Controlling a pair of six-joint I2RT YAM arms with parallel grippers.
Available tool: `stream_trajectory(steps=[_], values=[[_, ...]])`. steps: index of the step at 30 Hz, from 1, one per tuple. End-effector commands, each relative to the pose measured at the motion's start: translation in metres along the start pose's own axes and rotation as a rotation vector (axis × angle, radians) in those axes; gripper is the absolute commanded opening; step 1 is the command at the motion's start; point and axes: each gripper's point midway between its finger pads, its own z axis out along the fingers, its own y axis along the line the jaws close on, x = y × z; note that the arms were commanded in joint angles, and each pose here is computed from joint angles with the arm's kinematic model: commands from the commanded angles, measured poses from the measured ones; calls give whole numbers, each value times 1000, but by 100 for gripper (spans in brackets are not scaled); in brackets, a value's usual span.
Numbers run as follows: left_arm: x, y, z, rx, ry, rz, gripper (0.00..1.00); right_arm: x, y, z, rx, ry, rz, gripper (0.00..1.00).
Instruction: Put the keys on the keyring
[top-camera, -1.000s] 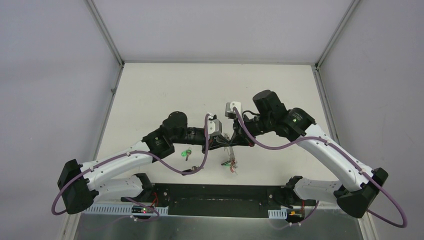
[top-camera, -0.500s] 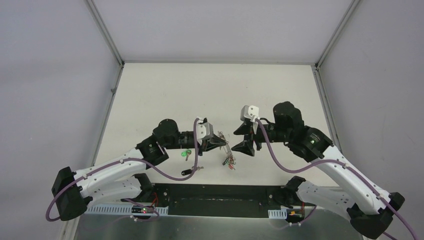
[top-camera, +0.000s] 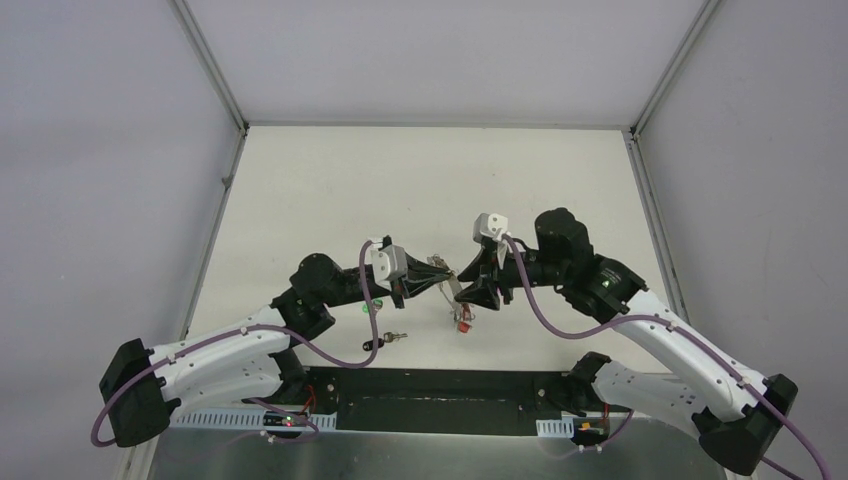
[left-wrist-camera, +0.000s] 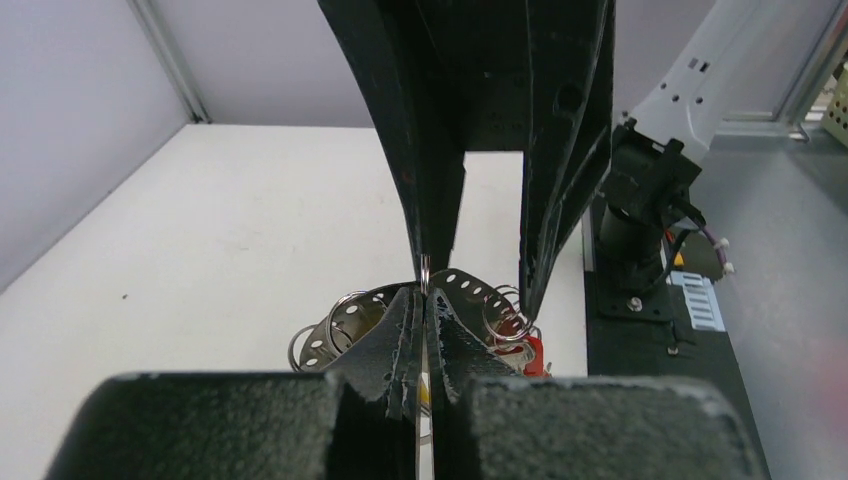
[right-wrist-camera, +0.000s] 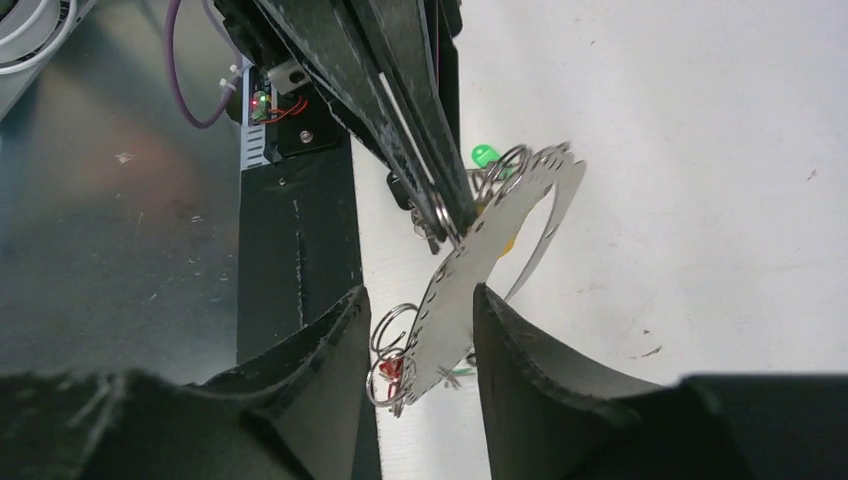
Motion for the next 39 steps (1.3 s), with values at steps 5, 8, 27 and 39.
stream_trajectory(steps=[5,8,27,39], values=[[-47,9,-3,-74,-177,42,0,-15,9,8,-64,-75,13,34],[-45,13,-2,-93,-167,35,0,-15,3,12,-43,-66,25,25],[-41,8,-6,-87,-150,3,0,-42,-12,-7,133,-192,-120,43],[-64,-24,-15,83,-364,125,0,-72,18,-17,7,-337,-266,28]])
